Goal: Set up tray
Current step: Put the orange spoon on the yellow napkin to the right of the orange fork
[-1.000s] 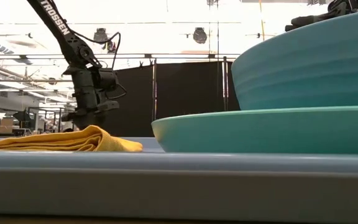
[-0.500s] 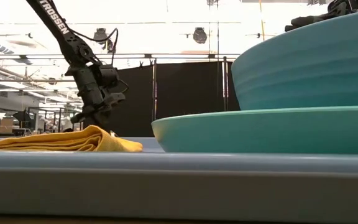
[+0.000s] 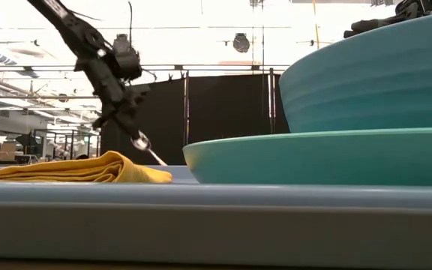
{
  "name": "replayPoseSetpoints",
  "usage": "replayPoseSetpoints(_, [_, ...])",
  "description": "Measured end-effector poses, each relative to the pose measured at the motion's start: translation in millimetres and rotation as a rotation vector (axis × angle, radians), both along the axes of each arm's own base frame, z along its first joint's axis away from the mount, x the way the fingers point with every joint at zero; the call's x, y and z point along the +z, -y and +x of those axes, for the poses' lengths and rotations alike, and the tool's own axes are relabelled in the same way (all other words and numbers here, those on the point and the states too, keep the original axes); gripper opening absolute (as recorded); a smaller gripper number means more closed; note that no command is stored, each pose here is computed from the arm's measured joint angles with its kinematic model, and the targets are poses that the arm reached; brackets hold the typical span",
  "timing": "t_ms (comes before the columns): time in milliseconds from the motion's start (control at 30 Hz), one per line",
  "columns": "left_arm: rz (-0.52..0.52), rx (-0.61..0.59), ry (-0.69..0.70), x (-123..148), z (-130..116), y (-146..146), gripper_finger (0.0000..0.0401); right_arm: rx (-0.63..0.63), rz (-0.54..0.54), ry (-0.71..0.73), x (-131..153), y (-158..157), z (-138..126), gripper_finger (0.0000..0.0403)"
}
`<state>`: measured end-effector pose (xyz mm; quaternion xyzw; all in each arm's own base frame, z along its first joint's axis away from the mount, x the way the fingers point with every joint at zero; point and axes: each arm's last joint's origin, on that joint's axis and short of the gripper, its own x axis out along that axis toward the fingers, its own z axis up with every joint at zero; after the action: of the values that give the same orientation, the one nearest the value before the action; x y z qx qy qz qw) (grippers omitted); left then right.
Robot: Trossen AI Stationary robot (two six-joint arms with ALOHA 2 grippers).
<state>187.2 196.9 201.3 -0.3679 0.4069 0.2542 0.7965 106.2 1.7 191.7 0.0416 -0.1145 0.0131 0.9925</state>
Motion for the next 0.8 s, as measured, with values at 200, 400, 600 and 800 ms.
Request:
replayPoseSetpoints(200, [0.031, -0.105, 0.09, 39, 1, 43, 0.0004, 0.0, 0.0, -0.002, 0, 0, 0, 0.0089])
replayPoseSetpoints(400, [0.027, -0.218, 0.234, 73, 1, 88, 0.0004, -0.004, 0.003, -0.001, 0, 0, 0, 0.0089])
replayPoseSetpoints(600, [-0.1, -0.321, 0.178, 76, -2, 129, 0.0004, -0.002, 0.011, 0.002, 0, 0, 0, 0.0089])
replayPoseSetpoints(800, [-0.177, -0.429, 0.123, 68, 17, 167, 0.0004, -0.002, 0.012, 0.015, 2, 0, 0, 0.0089])
